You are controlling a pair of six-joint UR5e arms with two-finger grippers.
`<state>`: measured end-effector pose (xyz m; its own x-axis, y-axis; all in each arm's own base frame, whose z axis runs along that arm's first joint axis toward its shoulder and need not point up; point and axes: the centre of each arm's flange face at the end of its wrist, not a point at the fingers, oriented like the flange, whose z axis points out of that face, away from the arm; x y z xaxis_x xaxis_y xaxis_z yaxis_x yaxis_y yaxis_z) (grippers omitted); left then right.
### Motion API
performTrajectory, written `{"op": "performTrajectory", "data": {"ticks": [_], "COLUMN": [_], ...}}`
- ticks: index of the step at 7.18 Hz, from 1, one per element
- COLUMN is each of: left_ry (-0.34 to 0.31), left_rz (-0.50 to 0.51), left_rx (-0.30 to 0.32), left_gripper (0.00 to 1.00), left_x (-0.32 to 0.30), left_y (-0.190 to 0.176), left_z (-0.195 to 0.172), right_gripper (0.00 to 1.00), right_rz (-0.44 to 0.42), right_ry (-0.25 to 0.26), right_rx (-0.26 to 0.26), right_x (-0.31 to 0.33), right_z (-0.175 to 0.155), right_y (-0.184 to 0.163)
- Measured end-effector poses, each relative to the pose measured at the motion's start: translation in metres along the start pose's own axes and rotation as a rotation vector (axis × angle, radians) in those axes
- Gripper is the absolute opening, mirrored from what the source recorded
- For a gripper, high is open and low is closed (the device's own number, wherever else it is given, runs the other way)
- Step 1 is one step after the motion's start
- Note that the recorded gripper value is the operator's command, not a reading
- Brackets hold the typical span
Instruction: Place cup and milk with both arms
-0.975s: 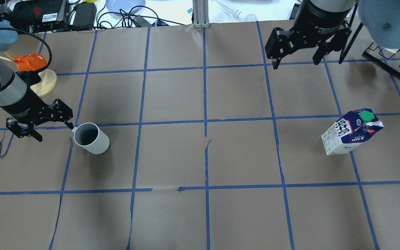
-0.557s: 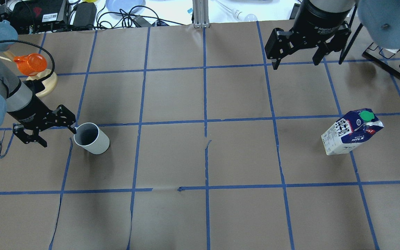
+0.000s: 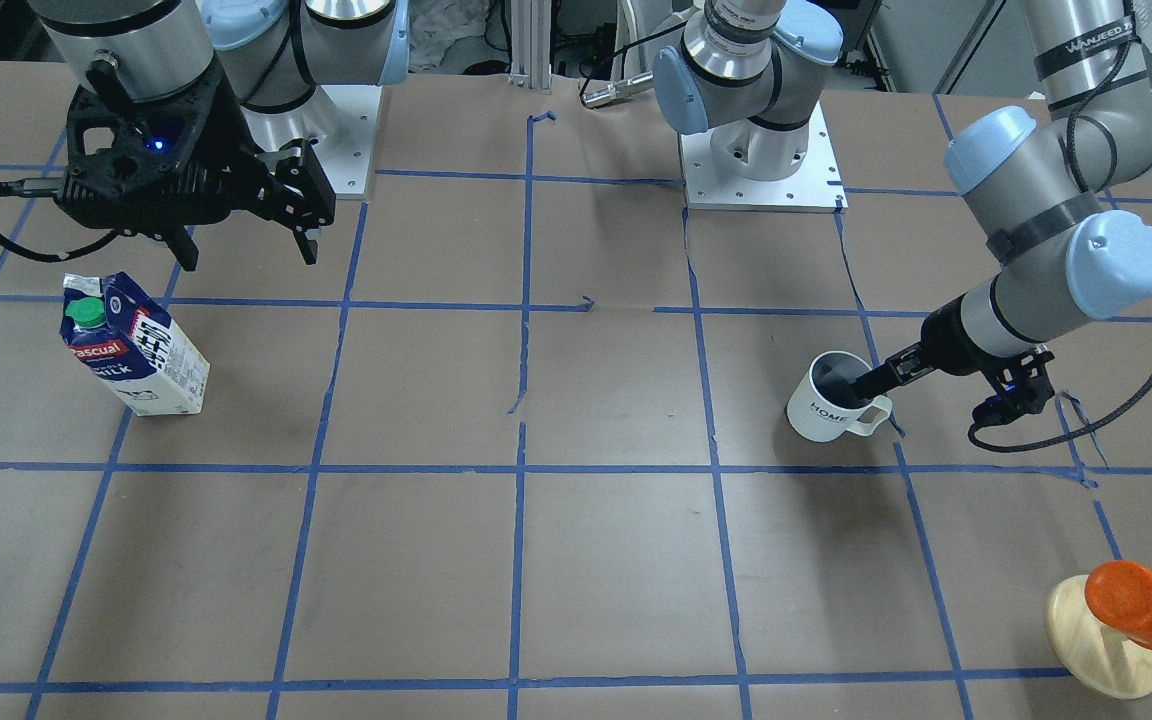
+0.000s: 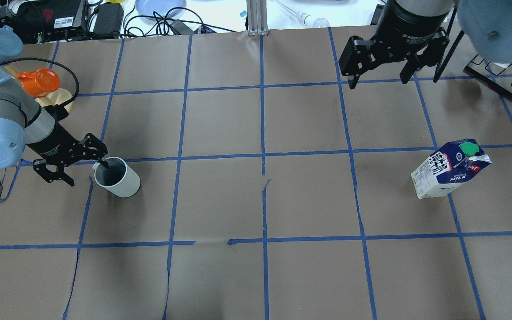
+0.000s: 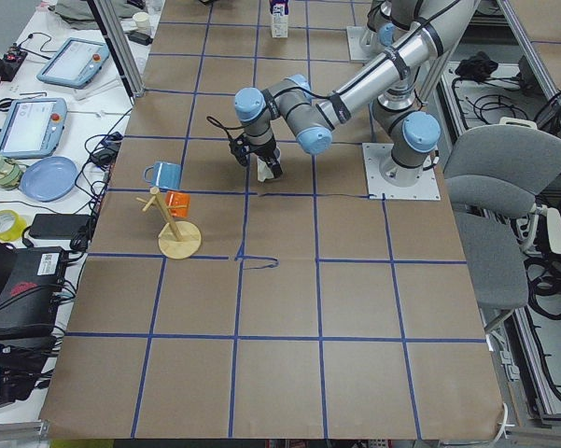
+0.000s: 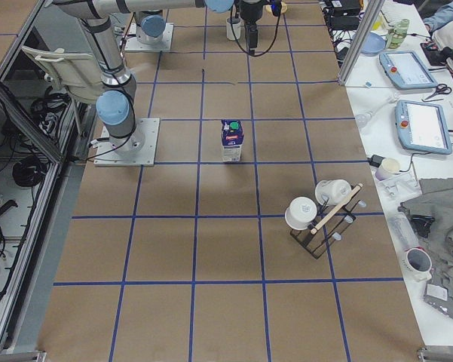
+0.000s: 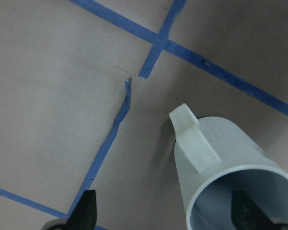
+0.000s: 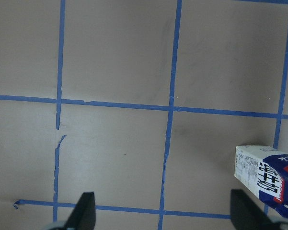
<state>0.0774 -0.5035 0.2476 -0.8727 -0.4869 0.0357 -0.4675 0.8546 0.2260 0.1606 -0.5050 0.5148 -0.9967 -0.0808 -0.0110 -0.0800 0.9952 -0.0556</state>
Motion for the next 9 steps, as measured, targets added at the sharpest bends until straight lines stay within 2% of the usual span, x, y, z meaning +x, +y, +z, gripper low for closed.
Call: {"op": "performTrajectory", "data": {"ticks": [2,3,4,5,6,9], "left_ry": [0.004,0.005,0.007,0.008,0.008,0.006], "left_rz": [-0.032,-0.037,-0.04,-0.041,-0.042,-0.105], "left_rx": [-0.02,-0.036,-0.051,-0.06,-0.064,-0.07], "left_gripper": [1.0,0.85,0.42,0.04,0.0,0.0], "left_x": [0.001,0.001,0.001,0.001,0.001,0.001], "left_y": [0.002,0.003,0.003,0.002,0.001,0.001], "left_z": [0.007,0.014,0.021,0.026,0.029,0.029], "right_gripper": [1.0,1.0,1.0,1.0,1.0,1.0], "right_rz": [0.0,0.001,0.001,0.001,0.0,0.001], "right_ry": [-0.001,-0.001,-0.001,-0.001,-0.001,-0.001], "right_rx": [0.0,0.001,0.002,0.003,0.002,0.003], "right_x": [0.0,0.0,0.0,0.0,0.0,0.0], "right_z": [0.0,0.0,0.0,-0.001,-0.001,-0.001], "right_y": [0.0,0.0,0.0,0.0,0.0,0.0]}}
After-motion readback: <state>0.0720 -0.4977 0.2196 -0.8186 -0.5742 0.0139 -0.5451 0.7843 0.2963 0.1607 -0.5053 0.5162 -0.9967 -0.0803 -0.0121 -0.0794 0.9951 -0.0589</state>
